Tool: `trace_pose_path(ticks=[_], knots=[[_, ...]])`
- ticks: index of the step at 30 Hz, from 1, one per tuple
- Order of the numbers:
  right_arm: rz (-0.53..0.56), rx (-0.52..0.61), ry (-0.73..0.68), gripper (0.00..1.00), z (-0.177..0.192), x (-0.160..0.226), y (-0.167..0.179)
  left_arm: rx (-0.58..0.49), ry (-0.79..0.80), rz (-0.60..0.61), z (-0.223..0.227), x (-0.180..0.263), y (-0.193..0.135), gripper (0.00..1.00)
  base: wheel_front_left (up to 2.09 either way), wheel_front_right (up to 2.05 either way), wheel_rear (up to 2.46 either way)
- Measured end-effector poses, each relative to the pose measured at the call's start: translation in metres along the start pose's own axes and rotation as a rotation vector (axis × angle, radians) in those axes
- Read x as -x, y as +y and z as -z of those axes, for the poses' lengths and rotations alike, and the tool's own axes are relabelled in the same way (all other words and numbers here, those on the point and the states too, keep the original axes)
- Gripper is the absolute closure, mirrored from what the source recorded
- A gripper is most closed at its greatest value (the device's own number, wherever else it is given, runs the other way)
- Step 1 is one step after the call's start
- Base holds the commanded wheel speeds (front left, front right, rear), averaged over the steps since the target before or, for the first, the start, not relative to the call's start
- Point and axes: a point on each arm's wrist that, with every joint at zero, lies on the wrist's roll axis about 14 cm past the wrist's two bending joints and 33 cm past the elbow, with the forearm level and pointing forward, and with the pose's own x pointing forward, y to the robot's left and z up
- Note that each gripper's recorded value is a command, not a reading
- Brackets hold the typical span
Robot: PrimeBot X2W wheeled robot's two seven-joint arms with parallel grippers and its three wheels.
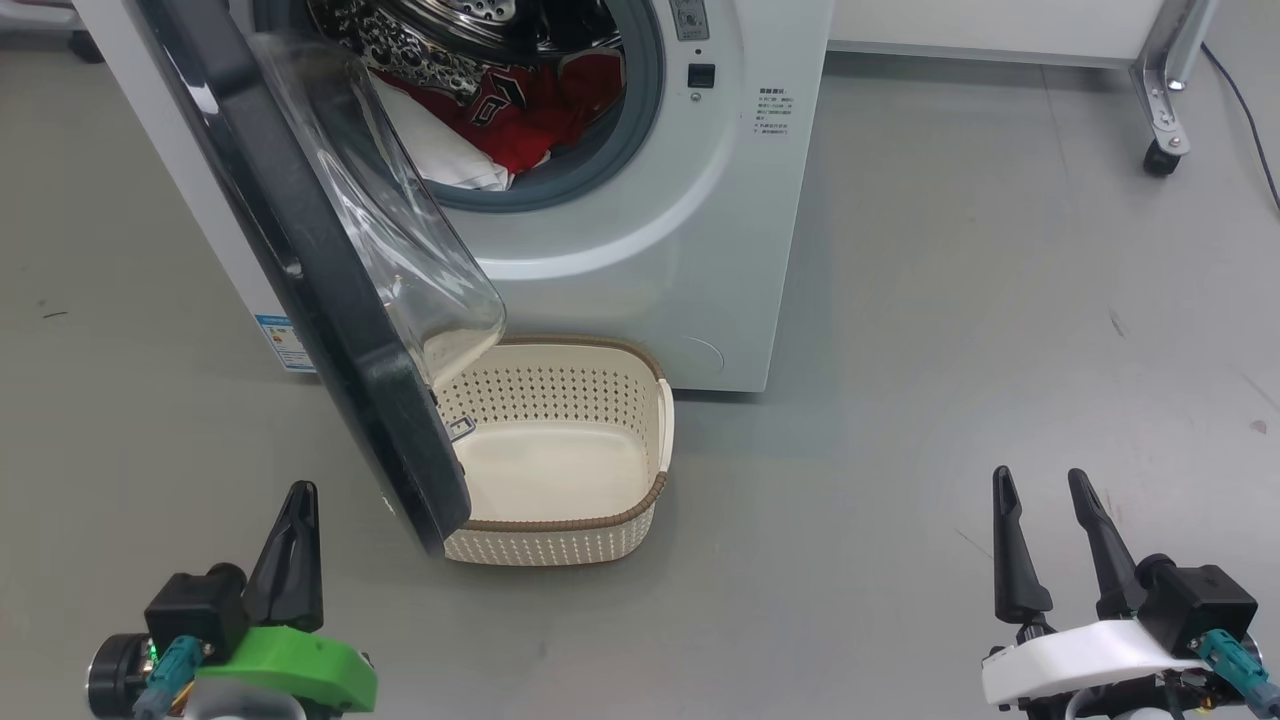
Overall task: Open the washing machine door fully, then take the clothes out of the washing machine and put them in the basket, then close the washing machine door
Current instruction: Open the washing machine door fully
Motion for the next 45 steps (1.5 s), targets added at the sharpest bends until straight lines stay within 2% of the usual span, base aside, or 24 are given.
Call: trace_pose_path(ticks=[6, 14, 27, 37, 45], knots=[[0.001, 0.004, -0.001, 0.0, 0.0, 0.0, -0.001, 0.001, -0.02, -0.002, -0.006, -0.001, 0.001, 1.0, 0.0, 0.0, 0.0], [-0.002, 0.005, -0.002, 0.0, 0.001, 0.0, 0.001, 0.004, -0.123, -0.004, -0.039, -0.006, 0.003, 1.0, 0.0, 0.0, 0.0], [-0.017, 0.004, 0.002, 0.0, 0.003, 0.003, 0.004, -0.014, -0.496, 0.083, -0.164, -0.023, -0.021, 1.0, 0.0, 0.0, 0.0], [-0.002, 0.003, -0.012, 0.0, 0.0, 0.007, 0.001, -0.032, -0.619, 0.257, -0.203, -0.02, -0.075, 1.0, 0.0, 0.0, 0.0], [0.016, 0.002, -0.008, 0.0, 0.001, 0.012, -0.004, -0.038, -0.494, 0.405, -0.173, -0.027, -0.125, 1.0, 0.0, 0.0, 0.0]])
